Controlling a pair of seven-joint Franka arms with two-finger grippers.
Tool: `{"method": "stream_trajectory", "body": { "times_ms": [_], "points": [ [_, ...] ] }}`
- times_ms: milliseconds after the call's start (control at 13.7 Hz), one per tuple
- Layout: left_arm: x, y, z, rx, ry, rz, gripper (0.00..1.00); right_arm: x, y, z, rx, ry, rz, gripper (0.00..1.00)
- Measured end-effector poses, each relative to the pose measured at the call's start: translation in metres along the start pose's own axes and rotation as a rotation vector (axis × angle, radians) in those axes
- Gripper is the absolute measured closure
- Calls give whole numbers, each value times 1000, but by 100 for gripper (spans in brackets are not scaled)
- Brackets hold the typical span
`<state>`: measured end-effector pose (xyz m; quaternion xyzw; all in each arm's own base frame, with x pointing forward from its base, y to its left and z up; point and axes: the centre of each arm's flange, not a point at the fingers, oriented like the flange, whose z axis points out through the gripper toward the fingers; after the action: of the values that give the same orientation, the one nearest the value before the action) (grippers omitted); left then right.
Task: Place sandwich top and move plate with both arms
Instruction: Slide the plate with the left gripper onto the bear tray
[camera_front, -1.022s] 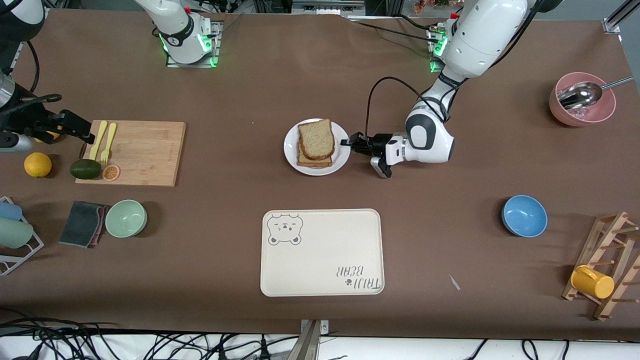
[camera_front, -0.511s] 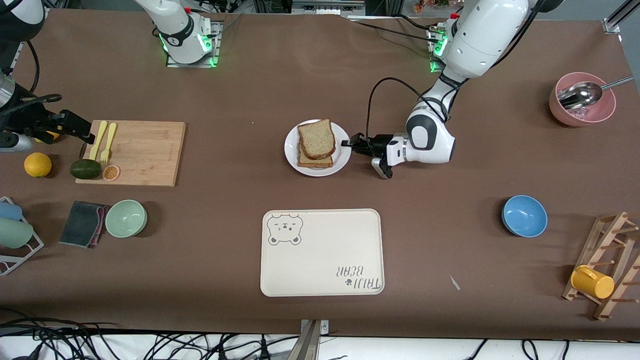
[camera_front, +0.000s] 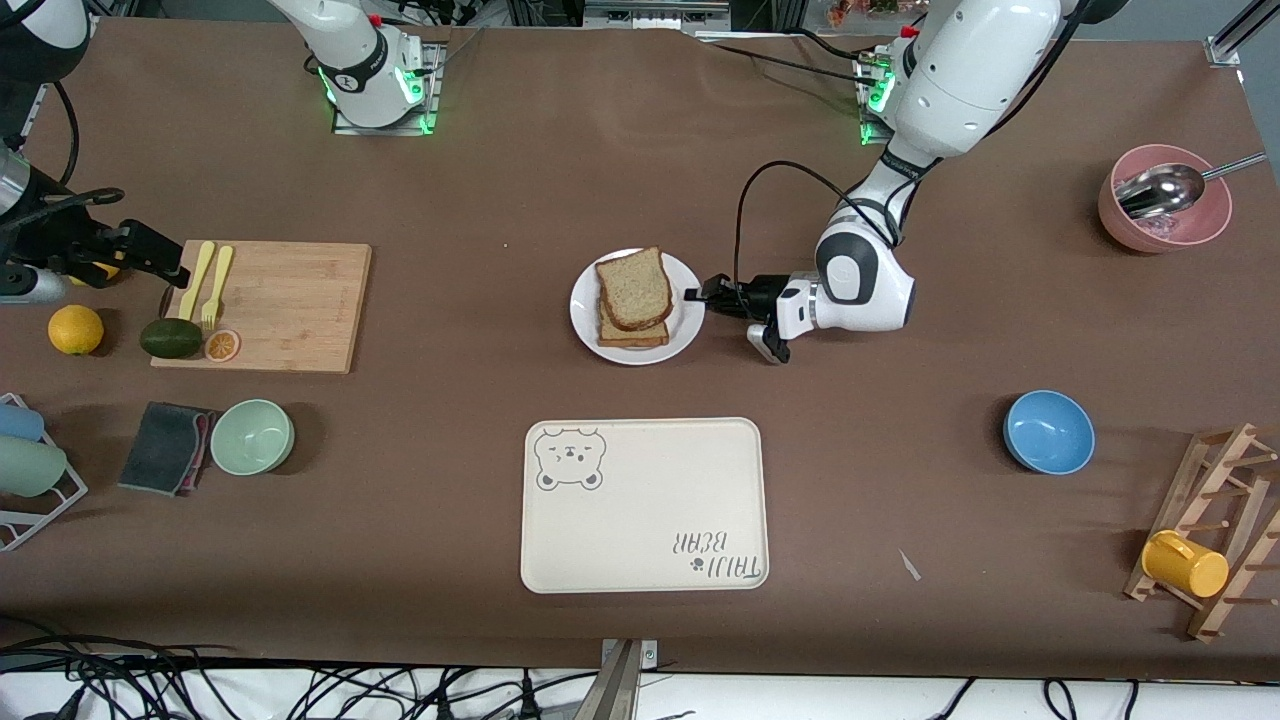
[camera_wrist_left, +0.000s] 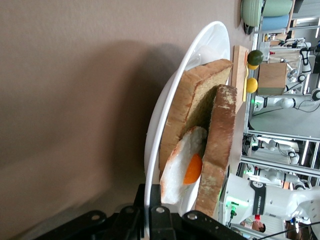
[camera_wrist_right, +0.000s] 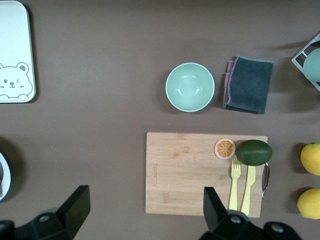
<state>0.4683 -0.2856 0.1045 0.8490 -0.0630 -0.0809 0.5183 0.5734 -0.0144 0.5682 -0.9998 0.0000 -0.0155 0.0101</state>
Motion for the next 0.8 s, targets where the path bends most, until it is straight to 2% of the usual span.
{"method": "stream_trajectory", "body": {
  "times_ms": [438,803],
  "points": [
    [31,11,-27,23,-5,-45,96,0,0,0,0,0,0,0],
    [51,22,-42,17,16,-70,96,0,0,0,0,0,0,0]
  ]
}}
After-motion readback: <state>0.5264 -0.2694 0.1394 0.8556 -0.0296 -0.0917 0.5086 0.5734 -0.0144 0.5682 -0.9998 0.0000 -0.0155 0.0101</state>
